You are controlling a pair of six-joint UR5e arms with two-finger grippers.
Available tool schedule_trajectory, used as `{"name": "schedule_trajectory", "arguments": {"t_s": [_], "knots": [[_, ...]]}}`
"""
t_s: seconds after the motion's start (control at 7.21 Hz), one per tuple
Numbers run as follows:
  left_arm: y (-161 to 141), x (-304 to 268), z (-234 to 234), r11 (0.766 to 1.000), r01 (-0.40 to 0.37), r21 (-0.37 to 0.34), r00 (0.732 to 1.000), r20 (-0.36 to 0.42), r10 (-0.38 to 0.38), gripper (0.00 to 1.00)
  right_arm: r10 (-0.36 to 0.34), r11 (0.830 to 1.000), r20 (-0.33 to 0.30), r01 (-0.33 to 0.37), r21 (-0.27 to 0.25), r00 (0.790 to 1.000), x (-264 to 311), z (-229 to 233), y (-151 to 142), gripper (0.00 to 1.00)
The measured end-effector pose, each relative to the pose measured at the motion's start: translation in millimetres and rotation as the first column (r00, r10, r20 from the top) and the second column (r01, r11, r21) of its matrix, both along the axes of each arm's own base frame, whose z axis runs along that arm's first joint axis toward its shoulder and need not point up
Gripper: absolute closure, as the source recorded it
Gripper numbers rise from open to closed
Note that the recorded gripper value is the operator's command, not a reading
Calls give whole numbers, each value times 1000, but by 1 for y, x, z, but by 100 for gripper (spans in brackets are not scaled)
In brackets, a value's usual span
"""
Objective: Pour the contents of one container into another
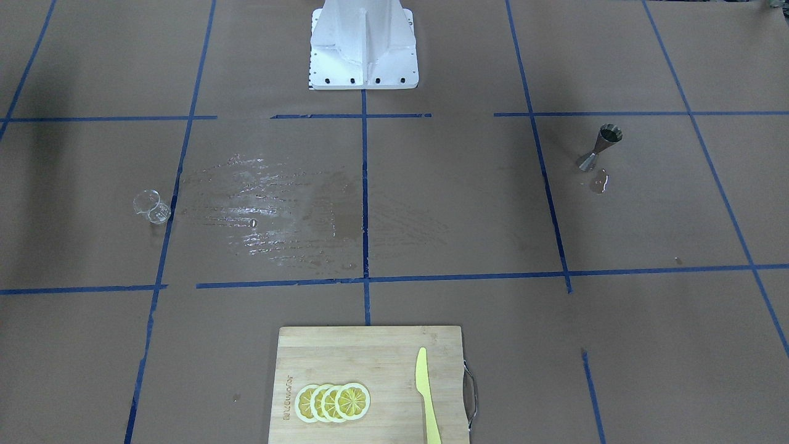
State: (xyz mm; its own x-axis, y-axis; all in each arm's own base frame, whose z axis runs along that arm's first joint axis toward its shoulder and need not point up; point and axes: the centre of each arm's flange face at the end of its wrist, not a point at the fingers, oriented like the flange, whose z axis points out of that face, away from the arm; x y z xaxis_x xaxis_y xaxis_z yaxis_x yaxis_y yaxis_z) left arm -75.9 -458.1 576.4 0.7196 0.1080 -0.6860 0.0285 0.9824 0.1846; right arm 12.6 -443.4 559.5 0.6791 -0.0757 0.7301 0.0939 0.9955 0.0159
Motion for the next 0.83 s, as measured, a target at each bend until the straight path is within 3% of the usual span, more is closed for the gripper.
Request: {"name": "schedule_trajectory", "arguments": {"t_s": [0.42, 0.83], "knots": [[46, -3, 36, 996, -11, -88, 1000, 1, 11, 0, 0, 1000, -3, 0, -19, 1000, -1, 8, 4, 0], [68, -3, 54, 991, -131, -3, 991, 16, 131, 0, -10, 999, -3, 9, -34, 1000, -6, 14, 4, 0]]}}
